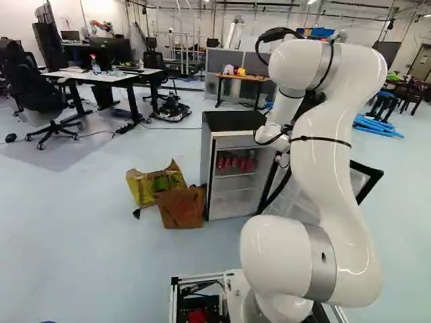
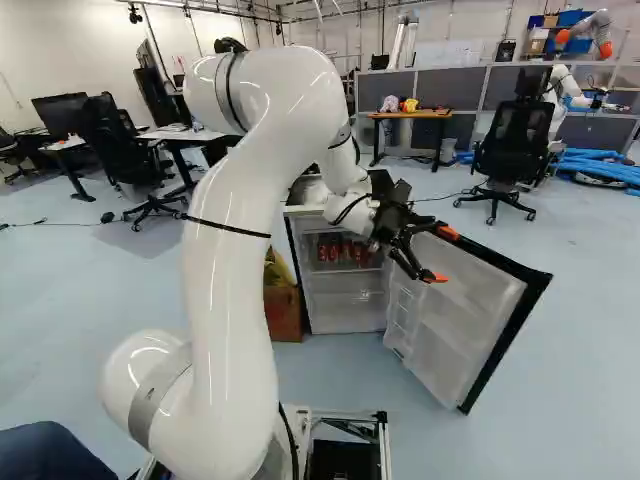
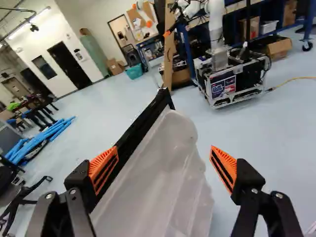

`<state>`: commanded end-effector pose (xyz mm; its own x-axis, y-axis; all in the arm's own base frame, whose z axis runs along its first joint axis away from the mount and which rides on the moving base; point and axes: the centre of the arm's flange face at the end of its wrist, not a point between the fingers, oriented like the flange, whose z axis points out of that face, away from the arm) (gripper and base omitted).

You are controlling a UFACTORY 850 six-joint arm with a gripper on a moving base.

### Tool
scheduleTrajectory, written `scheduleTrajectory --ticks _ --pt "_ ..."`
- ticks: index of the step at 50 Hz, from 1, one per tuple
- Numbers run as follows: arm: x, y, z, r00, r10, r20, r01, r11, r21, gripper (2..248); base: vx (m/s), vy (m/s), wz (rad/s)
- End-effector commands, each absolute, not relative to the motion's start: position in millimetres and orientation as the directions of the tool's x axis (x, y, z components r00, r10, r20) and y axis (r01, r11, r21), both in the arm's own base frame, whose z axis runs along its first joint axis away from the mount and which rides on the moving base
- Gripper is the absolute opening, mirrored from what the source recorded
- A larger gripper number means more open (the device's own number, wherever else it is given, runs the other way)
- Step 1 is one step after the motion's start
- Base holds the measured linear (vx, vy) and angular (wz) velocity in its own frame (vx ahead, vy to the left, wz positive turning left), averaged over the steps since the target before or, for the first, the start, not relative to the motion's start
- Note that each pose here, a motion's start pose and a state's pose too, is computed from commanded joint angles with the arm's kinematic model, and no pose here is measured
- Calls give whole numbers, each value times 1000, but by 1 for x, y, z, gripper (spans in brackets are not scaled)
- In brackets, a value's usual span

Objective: Grab a drink from the fridge

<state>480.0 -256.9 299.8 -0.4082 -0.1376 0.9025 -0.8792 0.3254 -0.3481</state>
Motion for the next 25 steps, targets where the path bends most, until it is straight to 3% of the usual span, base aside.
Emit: scheduleTrajectory --ticks 25 --pt "452 -220 309 -268 -188 945 -963 32 -266 247 0 0 0"
